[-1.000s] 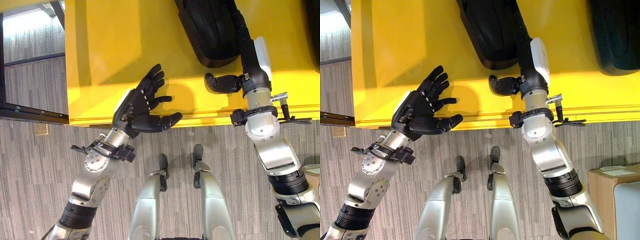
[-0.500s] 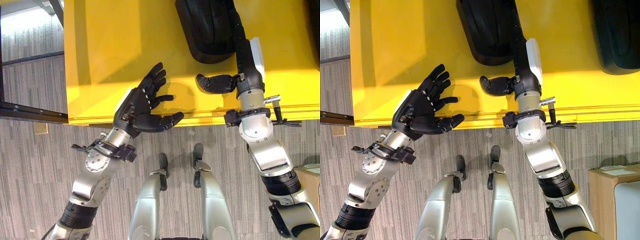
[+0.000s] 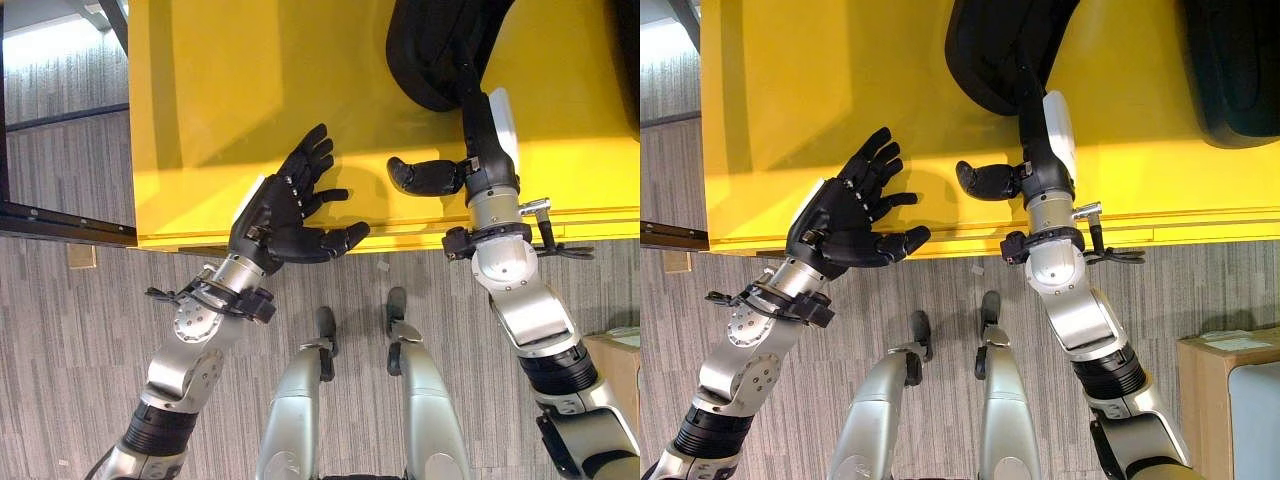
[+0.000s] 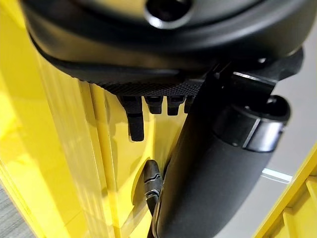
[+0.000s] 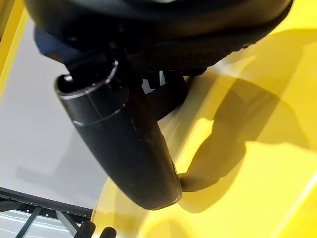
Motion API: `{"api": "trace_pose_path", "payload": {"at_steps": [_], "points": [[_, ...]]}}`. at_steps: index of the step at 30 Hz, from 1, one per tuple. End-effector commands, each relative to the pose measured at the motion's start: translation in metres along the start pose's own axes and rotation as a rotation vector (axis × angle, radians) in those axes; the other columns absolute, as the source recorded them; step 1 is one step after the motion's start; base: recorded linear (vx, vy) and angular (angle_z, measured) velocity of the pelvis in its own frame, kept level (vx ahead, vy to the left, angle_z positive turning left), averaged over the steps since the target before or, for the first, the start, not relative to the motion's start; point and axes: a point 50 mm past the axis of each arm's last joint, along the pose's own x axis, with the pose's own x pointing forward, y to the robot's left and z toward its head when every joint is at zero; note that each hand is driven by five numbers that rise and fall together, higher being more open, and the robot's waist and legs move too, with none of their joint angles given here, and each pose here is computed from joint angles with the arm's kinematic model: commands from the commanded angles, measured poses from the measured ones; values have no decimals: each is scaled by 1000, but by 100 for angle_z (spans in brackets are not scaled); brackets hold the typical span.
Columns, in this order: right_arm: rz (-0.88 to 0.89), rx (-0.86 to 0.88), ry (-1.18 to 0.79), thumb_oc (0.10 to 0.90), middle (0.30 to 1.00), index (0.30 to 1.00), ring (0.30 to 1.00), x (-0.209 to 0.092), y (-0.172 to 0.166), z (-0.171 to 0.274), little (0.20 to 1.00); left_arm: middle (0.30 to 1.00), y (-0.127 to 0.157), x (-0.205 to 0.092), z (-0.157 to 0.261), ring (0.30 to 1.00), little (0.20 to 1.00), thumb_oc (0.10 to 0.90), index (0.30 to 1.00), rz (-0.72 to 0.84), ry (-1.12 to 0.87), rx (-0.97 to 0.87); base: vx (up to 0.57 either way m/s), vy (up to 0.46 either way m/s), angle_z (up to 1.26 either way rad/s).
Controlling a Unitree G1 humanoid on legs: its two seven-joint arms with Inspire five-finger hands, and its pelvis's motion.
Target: Move parts from the plastic box to the shelf.
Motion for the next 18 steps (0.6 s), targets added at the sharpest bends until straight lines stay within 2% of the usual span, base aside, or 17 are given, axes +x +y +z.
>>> {"api": "trace_pose_path", "payload": {"at_steps": [1,13,18], "points": [[82,79,23,900,1000,1000,1000,-13,15,0,1000,1000,-17,-11,-6,1000,1000,900,1000,-57,37,0,0,0,0],[96,-117,29,900,1000,1000,1000,-13,10,-7,1000,1000,-15,-11,-5,1000,1000,900,1000,-45,34,-1,0,0,0],[142,-313,32,900,1000,1000,1000,-14,-2,-11,1000,1000,-11,-14,-3,1000,1000,900,1000,-34,34,6,0,0,0]]}}
